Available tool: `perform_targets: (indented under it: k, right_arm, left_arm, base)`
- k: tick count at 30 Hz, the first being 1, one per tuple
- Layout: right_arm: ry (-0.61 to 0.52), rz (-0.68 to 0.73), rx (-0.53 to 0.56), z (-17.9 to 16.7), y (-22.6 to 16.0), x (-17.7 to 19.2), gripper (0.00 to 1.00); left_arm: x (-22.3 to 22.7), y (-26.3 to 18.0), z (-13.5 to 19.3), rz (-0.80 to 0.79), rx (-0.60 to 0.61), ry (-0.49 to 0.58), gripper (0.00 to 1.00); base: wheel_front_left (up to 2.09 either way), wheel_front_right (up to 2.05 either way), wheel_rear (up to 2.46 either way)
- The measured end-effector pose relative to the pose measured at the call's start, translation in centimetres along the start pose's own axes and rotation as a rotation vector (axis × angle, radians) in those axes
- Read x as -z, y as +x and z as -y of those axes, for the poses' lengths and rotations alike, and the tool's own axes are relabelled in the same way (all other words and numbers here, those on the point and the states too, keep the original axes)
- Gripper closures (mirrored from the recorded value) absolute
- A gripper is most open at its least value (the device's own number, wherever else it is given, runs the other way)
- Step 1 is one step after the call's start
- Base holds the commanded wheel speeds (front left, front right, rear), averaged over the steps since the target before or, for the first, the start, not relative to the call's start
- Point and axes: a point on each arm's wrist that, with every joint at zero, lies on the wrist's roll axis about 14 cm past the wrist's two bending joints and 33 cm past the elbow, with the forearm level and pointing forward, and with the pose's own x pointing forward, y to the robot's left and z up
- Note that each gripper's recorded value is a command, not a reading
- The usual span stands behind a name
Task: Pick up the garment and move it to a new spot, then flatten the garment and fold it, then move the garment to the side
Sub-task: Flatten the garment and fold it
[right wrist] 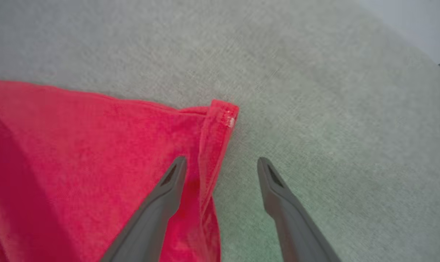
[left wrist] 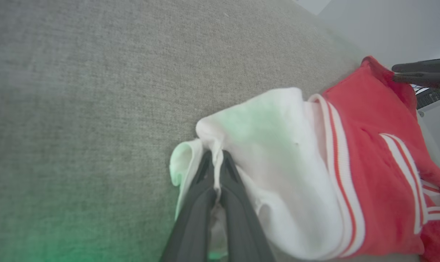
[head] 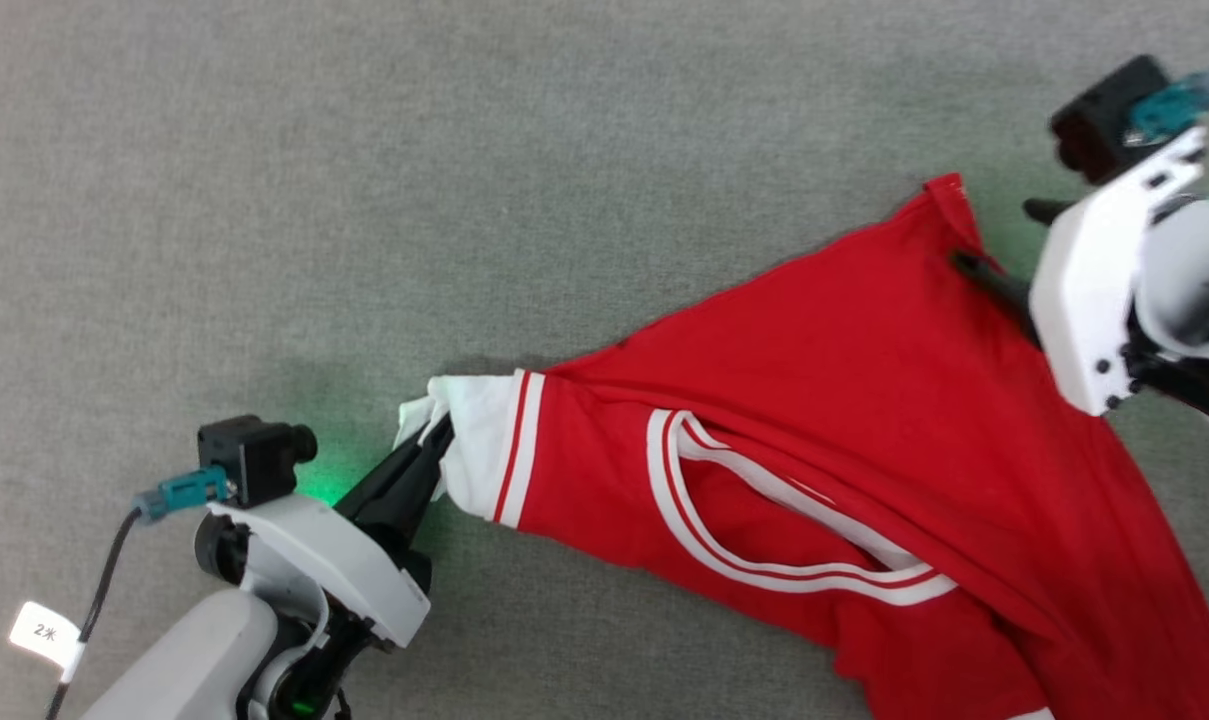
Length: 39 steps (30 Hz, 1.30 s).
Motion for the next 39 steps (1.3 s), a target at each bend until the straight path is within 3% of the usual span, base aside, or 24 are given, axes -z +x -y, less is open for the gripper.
perform_targets:
  k: [8, 9, 10, 11, 18, 24, 29, 33, 39]
  right_arm:
    - [-0.039, -0.136, -0.058, -0.8, 3.6, 2.3, 0.00]
    - [-0.034, -0.138, -0.063, -0.7, 3.8, 2.3, 0.35]
    - [-0.035, -0.139, -0.067, -0.7, 3.9, 2.3, 0.76]
    - [-0.035, -0.135, -0.068, -0.7, 4.0, 2.2, 1.00]
    - [0.037, -0.013, -0.054, 0.0, 4.1, 0.3, 1.00]
    - [0.146, 0.175, 0.046, 3.6, 2.1, -3.4, 1.00]
    - [0.236, 0.261, 0.129, 7.0, 0.1, -4.2, 1.00]
    - [0.308, 0.357, 0.191, 9.5, -1.4, -5.3, 1.00]
    - [0.362, 0.501, 0.291, 13.0, -3.4, -8.0, 1.00]
  left_arm:
    - [0.3, 0.3, -0.5, 0.001, -0.005, -0.014, 1.00]
    - [0.3, 0.3, -0.5, 0.003, -0.005, -0.016, 1.00]
    - [0.3, 0.4, -0.5, 0.005, -0.005, -0.017, 1.00]
    - [0.3, 0.4, -0.5, 0.005, -0.003, -0.017, 1.00]
    - [-0.5, 0.4, -0.5, 0.042, -0.002, -0.023, 1.00]
    - [-2.8, 0.1, -1.0, 0.109, -0.009, -0.022, 1.00]
    - [-5.2, 0.6, -0.5, 0.159, 0.016, -0.025, 1.00]
    - [-8.3, 1.8, -0.3, 0.196, 0.036, 0.014, 1.00]
    - [-16.4, 4.6, 1.0, 0.317, 0.082, 0.005, 1.00]
  base:
    - [0.00, 0.00, 0.00]
    - [0.00, 0.00, 0.00]
    - [0.00, 0.00, 0.00]
    - [0.00, 0.00, 0.00]
    - [0.00, 0.00, 0.00]
    - [0.00, 0.00, 0.00]
    - [0.00, 0.00, 0.00]
    - [0.00, 0.00, 0.00]
    - [0.00, 0.00, 0.00]
